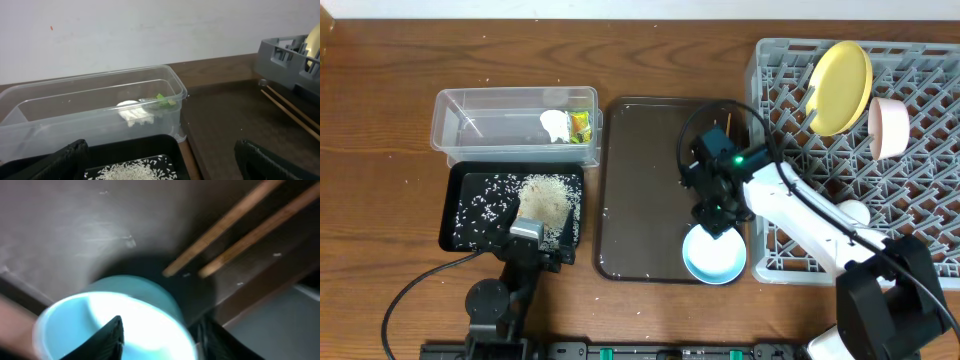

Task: Sort waste into correct bins and load items into the dishwasher rack
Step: 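Grasp the rim of the light-blue bowl with the right gripper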

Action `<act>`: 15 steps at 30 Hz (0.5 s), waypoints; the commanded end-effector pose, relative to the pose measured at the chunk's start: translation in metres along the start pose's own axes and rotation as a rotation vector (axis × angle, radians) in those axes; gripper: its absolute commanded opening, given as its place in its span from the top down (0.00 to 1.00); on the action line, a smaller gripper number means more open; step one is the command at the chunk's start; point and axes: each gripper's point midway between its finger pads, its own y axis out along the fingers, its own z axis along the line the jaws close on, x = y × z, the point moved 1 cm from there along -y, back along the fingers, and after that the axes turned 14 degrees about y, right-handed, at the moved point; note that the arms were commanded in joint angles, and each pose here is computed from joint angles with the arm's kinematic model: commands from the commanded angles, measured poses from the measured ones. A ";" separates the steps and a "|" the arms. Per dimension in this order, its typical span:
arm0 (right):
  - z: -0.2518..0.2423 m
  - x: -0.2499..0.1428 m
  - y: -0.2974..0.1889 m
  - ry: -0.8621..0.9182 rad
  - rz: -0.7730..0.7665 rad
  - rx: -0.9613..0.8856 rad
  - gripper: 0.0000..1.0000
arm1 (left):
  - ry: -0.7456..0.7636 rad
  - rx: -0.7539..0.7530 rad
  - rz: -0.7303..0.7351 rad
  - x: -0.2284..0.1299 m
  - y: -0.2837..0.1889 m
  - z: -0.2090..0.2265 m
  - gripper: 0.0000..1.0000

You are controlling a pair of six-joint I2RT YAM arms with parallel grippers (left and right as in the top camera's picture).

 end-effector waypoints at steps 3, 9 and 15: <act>-0.024 -0.006 0.019 -0.023 -0.009 -0.147 0.72 | 0.002 -0.024 0.031 -0.014 0.002 -0.006 0.05; -0.018 -0.004 0.018 -0.023 -0.016 -0.110 0.99 | 0.002 -0.024 0.031 -0.014 0.002 -0.006 0.05; 0.006 0.016 -0.016 0.042 -0.083 0.020 0.99 | 0.002 -0.024 0.031 -0.014 0.002 -0.006 0.05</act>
